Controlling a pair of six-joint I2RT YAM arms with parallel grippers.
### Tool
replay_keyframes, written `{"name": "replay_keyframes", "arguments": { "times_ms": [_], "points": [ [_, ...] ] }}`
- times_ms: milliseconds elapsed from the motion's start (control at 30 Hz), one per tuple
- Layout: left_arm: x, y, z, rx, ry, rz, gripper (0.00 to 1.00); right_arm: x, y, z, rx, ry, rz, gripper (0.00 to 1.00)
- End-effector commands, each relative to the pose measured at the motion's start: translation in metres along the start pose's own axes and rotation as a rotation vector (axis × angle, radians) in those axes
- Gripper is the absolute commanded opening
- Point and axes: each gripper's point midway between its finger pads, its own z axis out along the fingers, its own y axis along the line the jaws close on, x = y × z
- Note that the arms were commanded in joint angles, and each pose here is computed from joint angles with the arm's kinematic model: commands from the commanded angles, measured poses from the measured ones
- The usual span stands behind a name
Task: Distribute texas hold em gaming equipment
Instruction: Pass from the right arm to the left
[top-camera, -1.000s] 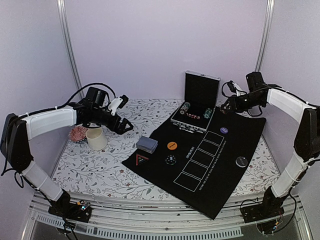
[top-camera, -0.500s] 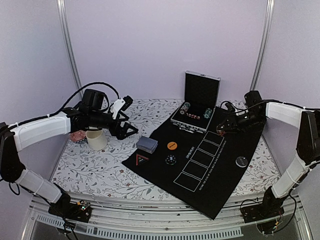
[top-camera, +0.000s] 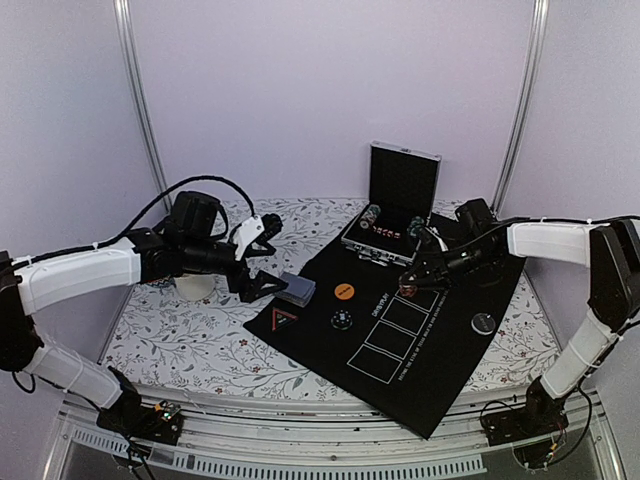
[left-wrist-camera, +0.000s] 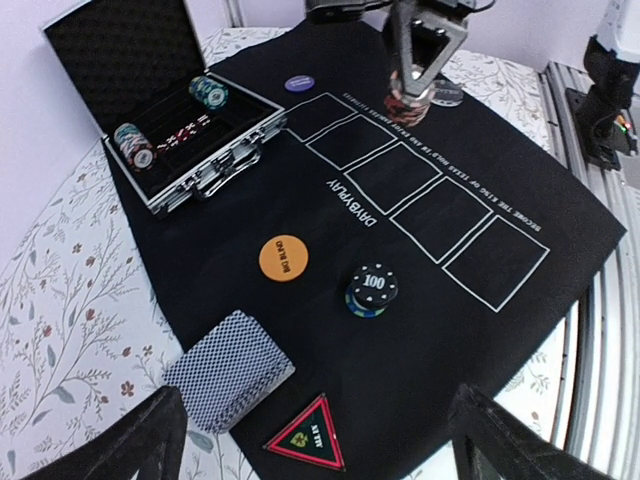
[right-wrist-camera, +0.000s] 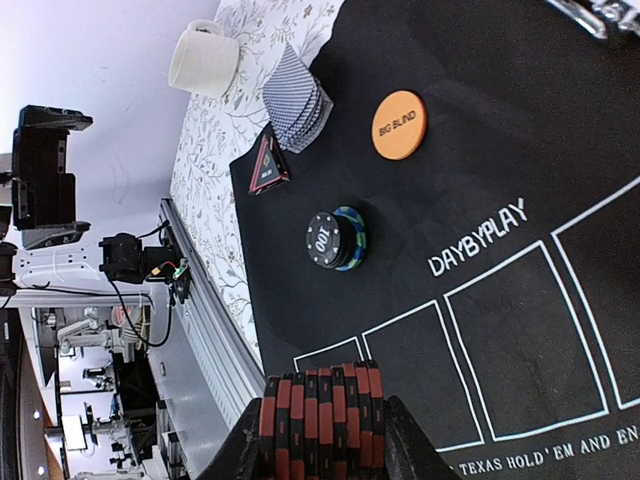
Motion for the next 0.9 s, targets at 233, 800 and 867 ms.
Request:
{"name": "replay_keyframes", "arguments": {
  "times_ms": [233,800,867],
  "points": [
    [-0.022,-0.056,0.008,0.042,-0.075,0.312,0.97,0.008,0.048,0.07,-0.18,0.113,-0.058,0.02],
    [0.011,-0.099,0.089,0.148,0.074,0.417,0.9,0.032,0.11,0.142,-0.356,0.213,-0.094,0.02],
    [0.013,-0.104,0.096,0.184,0.083,0.414,0.89,0.029,0.115,0.142,-0.365,0.21,-0.09,0.02]
  ]
}}
